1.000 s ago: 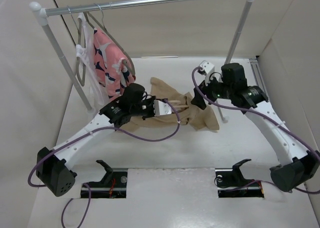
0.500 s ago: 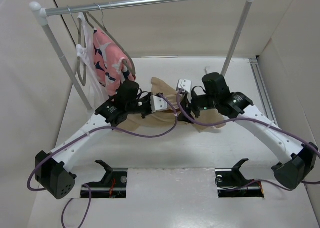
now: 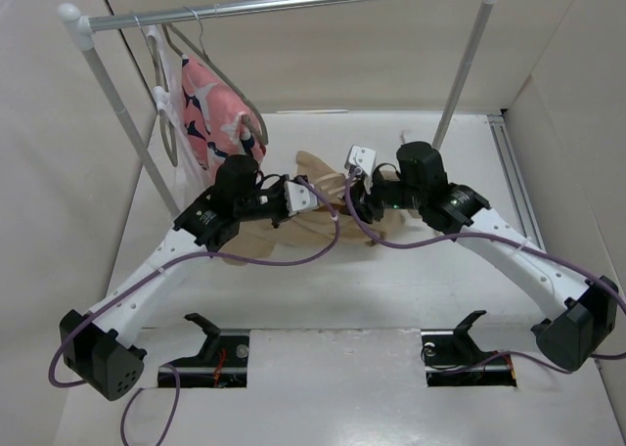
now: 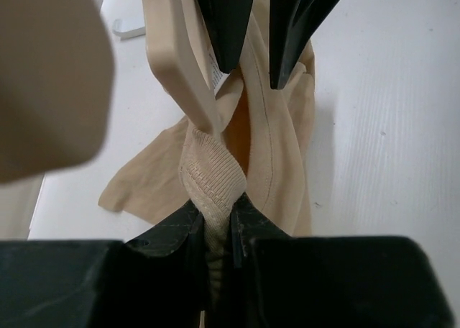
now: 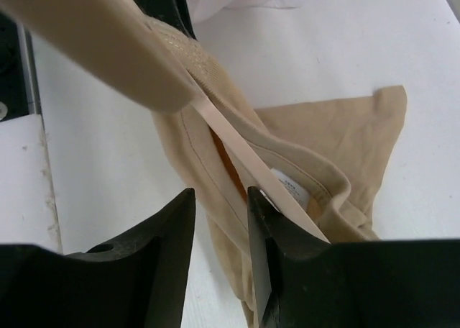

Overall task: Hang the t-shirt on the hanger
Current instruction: Place tshirt on hanger

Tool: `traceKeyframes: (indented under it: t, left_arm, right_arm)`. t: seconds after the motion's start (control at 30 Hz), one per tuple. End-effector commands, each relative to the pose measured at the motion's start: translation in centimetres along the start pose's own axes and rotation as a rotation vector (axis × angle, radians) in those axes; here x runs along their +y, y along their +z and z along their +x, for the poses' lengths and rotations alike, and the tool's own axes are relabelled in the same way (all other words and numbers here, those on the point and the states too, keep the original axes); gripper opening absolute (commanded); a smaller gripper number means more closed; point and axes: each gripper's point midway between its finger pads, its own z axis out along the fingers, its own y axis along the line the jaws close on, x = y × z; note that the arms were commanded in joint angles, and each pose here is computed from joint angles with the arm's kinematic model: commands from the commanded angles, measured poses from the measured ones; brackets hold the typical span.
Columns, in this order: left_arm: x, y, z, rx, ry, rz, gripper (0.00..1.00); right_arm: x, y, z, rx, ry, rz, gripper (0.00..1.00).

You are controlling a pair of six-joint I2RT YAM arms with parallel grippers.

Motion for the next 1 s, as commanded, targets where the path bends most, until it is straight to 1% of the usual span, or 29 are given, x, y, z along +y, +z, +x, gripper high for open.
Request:
traceKeyframes:
  t: [0.0, 0.03, 0.07, 0.17, 0.23, 0.37, 0.4, 0.47, 0.57, 0.7, 0.73, 0.77, 0.8, 0.87, 0.9, 0.97]
  left_arm:
    - [-0.5, -0.3, -3.4, -0.118, 0.096, 0.044, 0.00]
    - [-0.2, -0.2, -3.4, -0.112, 0.096, 0.037, 0.00]
    - [-0.2, -0.2, -3.4, -0.112, 0.096, 0.037, 0.00]
    - [0.1, -0.1, -3.2, -0.100, 0.109, 0.034, 0.00]
    - [-0.1, 0.1, -2.8, -0.087, 0.097, 0.045, 0.00]
    - [-0.1, 0.1, -2.8, -0.087, 0.108, 0.045, 0.00]
    - [-0.1, 0.1, -2.8, -0.087, 0.108, 0.045, 0.00]
    - [-0.1, 0.1, -2.8, -0.087, 0.108, 0.045, 0.00]
    - [-0.1, 0.1, -2.8, -0.087, 0.108, 0.045, 0.00]
    - [0.1, 0.0, -3.1, -0.092, 0.104, 0.041, 0.00]
    - [-0.1, 0.0, -3.2, -0.098, 0.104, 0.048, 0.00]
    - [-0.1, 0.0, -3.2, -0.098, 0.104, 0.048, 0.00]
    - [-0.1, 0.0, -3.2, -0.098, 0.104, 0.048, 0.00]
    - [-0.2, 0.1, -3.6, -0.116, 0.110, 0.058, 0.00]
    - [-0.3, 0.1, -3.6, -0.116, 0.096, 0.059, 0.00]
    - [-0.1, 0.0, -4.5, -0.142, 0.075, 0.053, 0.00]
  right_arm:
    - [0.2, -1.0, -4.3, -0.131, -0.111, -0.024, 0.40]
    - [1.2, -1.5, -5.2, -0.157, -0.121, -0.069, 0.39]
    - [2.0, -1.7, -4.9, -0.147, -0.123, -0.107, 0.39]
    - [4.0, -3.2, -6.7, -0.191, -0.148, -0.218, 0.39]
    - [4.4, -4.1, -7.5, -0.187, -0.144, -0.248, 0.43]
    - [4.4, -5.0, -8.2, -0.174, -0.160, -0.259, 0.44]
    - [3.8, -4.6, -7.3, -0.133, -0.138, -0.227, 0.44]
    - [2.5, -4.2, -6.5, -0.094, -0.143, -0.185, 0.44]
    - [1.7, -3.5, -4.0, -0.023, -0.109, -0.195, 0.44]
    - [2.2, -2.6, -1.2, 0.035, -0.067, -0.223, 0.43]
    - [1.8, -2.4, -0.8, 0.045, -0.068, -0.206, 0.43]
    - [1.3, -2.1, -0.8, 0.035, -0.084, -0.184, 0.41]
    - [1.0, -1.7, -0.3, 0.043, -0.056, -0.166, 0.38]
    - [0.5, -1.4, -0.7, 0.024, -0.055, -0.138, 0.34]
    - [0.1, -1.2, -1.3, -0.001, -0.064, -0.127, 0.30]
    - [-0.2, -0.8, -1.1, 0.013, -0.039, -0.102, 0.22]
